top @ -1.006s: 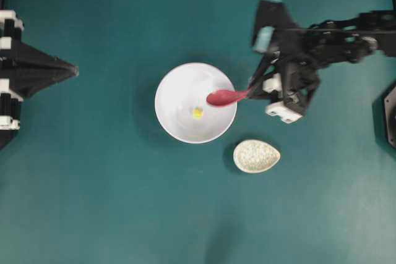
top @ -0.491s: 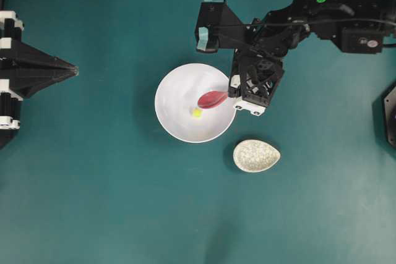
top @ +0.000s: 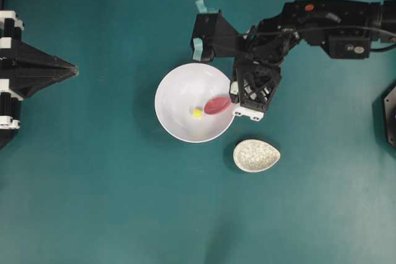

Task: Scoop the yellow hexagonal prism block from the bowl with a spoon using the right arm.
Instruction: 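Lower the spoon into the white bowl beside the yellow block, then push the spoon bowl under the yellow block along the bowl wall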

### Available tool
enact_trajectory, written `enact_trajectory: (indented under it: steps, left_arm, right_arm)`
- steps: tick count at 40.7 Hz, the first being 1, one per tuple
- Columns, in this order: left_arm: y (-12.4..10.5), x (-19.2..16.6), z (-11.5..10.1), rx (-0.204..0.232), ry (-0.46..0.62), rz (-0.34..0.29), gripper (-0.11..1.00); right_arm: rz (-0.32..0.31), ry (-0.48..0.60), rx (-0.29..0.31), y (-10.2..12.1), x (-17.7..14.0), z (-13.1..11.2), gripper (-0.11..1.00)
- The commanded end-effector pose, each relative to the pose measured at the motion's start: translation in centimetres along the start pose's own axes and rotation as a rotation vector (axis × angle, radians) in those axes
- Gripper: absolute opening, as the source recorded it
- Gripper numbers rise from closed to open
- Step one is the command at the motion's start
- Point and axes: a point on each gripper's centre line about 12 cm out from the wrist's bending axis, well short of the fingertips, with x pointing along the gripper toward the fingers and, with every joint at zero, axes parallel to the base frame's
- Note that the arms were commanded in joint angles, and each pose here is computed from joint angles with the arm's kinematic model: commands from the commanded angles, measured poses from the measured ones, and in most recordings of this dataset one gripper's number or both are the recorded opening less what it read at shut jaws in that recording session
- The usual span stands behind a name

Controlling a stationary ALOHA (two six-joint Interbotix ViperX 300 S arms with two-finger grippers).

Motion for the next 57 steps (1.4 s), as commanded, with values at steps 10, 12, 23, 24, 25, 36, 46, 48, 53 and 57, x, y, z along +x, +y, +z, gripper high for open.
enact_trajectory:
  steps: [10, 12, 23, 24, 25, 36, 46, 48, 53, 57]
  left_arm:
    - [0.1, 0.3, 1.2, 0.000, -0.032, 0.004, 0.08]
    - [0.1, 0.3, 1.2, 0.002, -0.032, 0.004, 0.08]
    - [0.1, 0.3, 1.2, 0.002, -0.032, 0.003, 0.08]
    - [0.1, 0.3, 1.2, 0.000, -0.032, 0.004, 0.08]
    - [0.1, 0.3, 1.2, 0.003, -0.032, 0.003, 0.08]
    - [0.1, 0.2, 1.2, 0.002, -0.035, 0.004, 0.08]
    - [0.1, 0.2, 1.3, -0.004, -0.037, 0.004, 0.08]
    - [0.1, 0.2, 1.3, -0.004, -0.037, 0.004, 0.08]
    - [0.1, 0.2, 1.3, -0.006, -0.037, 0.003, 0.08]
    - [0.1, 0.2, 1.3, -0.009, -0.037, 0.003, 0.08]
  right_arm:
    - [0.002, -0.023, -0.017, 0.4, -0.2, 0.9, 0.24]
    - [0.003, -0.022, -0.020, 0.5, -0.2, 0.9, 0.24]
    - [0.003, -0.040, -0.028, 0.7, 0.0, 1.4, 0.24]
    - [0.001, -0.042, -0.028, 0.7, 0.0, 1.4, 0.24]
    - [0.001, -0.042, -0.029, 0.7, 0.1, 1.4, 0.24]
    - [-0.010, -0.081, -0.038, 0.4, 0.6, 2.1, 0.24]
    - [-0.018, -0.135, -0.041, 0.3, 0.6, 2.7, 0.24]
    - [-0.019, -0.148, -0.043, 0.3, 0.6, 2.9, 0.24]
    - [-0.021, -0.172, -0.045, 0.5, 0.6, 3.1, 0.24]
    - [-0.020, -0.192, -0.053, 0.8, 0.6, 3.3, 0.24]
